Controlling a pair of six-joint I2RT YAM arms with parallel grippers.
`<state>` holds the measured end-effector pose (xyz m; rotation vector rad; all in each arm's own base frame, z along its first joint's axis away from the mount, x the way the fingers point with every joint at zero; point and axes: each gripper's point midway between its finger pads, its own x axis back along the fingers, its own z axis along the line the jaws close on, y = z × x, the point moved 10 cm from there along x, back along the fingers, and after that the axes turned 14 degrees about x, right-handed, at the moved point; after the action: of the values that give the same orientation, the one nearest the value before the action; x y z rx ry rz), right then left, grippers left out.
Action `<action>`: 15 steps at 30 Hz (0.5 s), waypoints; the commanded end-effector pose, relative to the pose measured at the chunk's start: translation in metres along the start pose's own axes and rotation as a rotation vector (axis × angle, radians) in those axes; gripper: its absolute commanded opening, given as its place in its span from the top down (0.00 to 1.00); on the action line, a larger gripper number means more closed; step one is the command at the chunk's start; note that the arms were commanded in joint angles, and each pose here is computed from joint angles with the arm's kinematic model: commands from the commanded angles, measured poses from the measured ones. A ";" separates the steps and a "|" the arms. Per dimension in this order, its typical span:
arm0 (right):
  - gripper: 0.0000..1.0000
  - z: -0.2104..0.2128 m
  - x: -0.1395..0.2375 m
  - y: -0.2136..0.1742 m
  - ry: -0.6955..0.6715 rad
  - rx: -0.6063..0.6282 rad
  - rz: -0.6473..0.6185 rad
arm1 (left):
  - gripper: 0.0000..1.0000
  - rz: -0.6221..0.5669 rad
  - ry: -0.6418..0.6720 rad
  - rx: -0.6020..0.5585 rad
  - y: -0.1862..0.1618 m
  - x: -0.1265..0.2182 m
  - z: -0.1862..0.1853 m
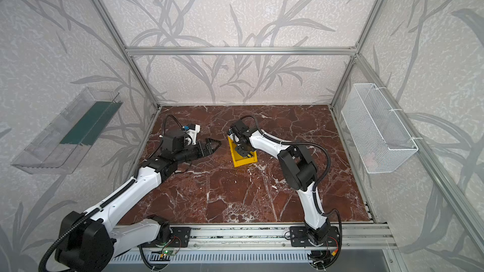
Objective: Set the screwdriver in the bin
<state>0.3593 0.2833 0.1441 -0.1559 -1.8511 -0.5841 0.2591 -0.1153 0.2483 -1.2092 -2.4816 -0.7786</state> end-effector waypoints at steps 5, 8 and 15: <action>0.60 -0.008 0.033 0.002 -0.016 -0.063 -0.083 | 0.01 -0.011 -0.023 0.020 0.005 -0.001 0.003; 0.58 -0.016 0.050 -0.001 -0.019 -0.116 -0.145 | 0.01 -0.019 -0.014 0.020 0.007 0.001 0.005; 0.38 -0.052 0.115 -0.040 -0.101 -0.373 -0.417 | 0.01 -0.105 0.065 -0.027 0.016 0.011 0.010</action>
<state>0.3455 0.2280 0.2166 -0.0976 -1.8622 -0.9799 0.2665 -0.1022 0.2485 -1.1304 -2.5096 -0.7934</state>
